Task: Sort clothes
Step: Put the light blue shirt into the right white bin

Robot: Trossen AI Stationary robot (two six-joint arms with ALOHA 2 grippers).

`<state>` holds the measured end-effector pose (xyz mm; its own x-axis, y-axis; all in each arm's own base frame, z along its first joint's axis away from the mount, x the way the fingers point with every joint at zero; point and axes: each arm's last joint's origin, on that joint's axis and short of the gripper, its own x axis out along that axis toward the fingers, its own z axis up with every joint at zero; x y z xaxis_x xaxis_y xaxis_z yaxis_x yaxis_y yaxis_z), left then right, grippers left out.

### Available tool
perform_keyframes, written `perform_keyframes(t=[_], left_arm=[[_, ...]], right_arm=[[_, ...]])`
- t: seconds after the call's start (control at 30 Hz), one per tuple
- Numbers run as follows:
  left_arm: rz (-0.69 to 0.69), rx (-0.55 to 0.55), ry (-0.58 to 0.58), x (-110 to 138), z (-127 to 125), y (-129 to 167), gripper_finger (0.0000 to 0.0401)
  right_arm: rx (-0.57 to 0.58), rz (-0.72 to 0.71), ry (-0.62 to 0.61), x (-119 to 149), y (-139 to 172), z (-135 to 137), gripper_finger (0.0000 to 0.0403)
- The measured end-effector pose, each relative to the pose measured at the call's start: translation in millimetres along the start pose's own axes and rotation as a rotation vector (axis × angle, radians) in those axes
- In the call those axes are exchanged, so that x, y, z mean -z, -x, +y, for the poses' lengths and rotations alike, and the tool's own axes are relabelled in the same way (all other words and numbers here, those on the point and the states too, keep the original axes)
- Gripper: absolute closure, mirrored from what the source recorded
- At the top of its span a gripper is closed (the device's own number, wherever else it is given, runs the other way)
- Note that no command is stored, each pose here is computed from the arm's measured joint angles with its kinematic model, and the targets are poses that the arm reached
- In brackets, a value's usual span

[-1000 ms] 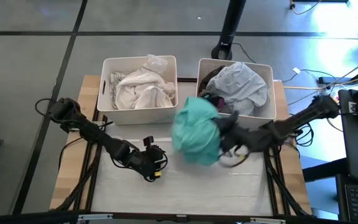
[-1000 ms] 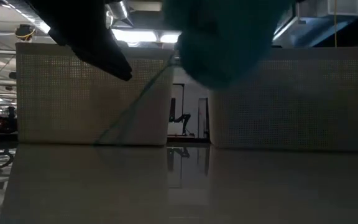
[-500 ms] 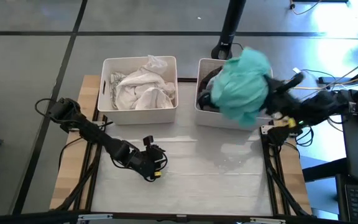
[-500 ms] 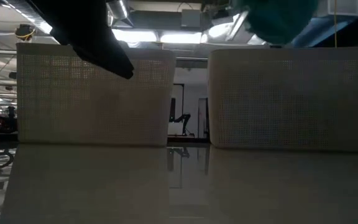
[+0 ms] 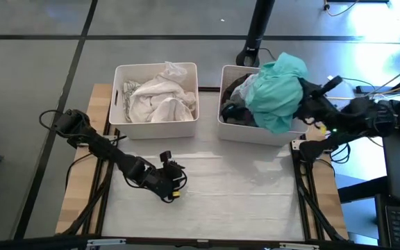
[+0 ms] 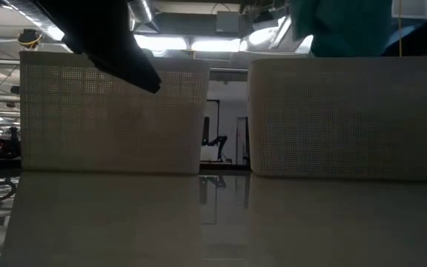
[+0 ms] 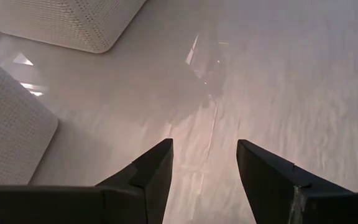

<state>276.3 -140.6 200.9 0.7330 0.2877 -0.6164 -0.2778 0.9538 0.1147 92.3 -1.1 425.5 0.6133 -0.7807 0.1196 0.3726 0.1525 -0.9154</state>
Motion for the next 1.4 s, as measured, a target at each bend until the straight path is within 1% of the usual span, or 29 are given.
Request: perform_keyframes(t=[0.27,0.57,0.83,1.0,1.17,1.27,1.4], left_arm=[[-0.021,-0.033,-0.012,-0.8,0.8,0.0,0.0232],[-0.026,-0.065,-0.012,-3.5,6.4,-4.0,0.0232],[-0.023,-0.079,-0.004,-5.3,10.4,-7.0,0.0232],[-0.022,-0.08,-0.003,-5.1,10.4,-7.0,0.0232],[-0.021,-0.08,-0.003,-5.0,10.5,-7.0,0.0232],[-0.021,-0.08,-0.003,-5.0,10.5,-7.0,0.0232],[-0.021,-0.08,0.0,-5.0,10.5,-7.0,0.0232]], right_arm=[[-0.063,0.209,0.04,18.8,-15.7,31.0,0.0381],[-0.173,0.329,0.059,41.7,-44.7,79.9,0.0379],[-0.362,0.434,0.069,65.2,-79.1,129.1,0.0378],[-0.533,0.49,0.064,80.6,-98.6,167.5,0.0378],[-0.679,0.529,0.053,89.8,-112.5,197.4,0.0377],[-0.718,0.546,0.071,91.0,-118.4,209.5,0.0377],[-0.747,0.564,0.082,92.5,-122.7,218.9,0.0377]])
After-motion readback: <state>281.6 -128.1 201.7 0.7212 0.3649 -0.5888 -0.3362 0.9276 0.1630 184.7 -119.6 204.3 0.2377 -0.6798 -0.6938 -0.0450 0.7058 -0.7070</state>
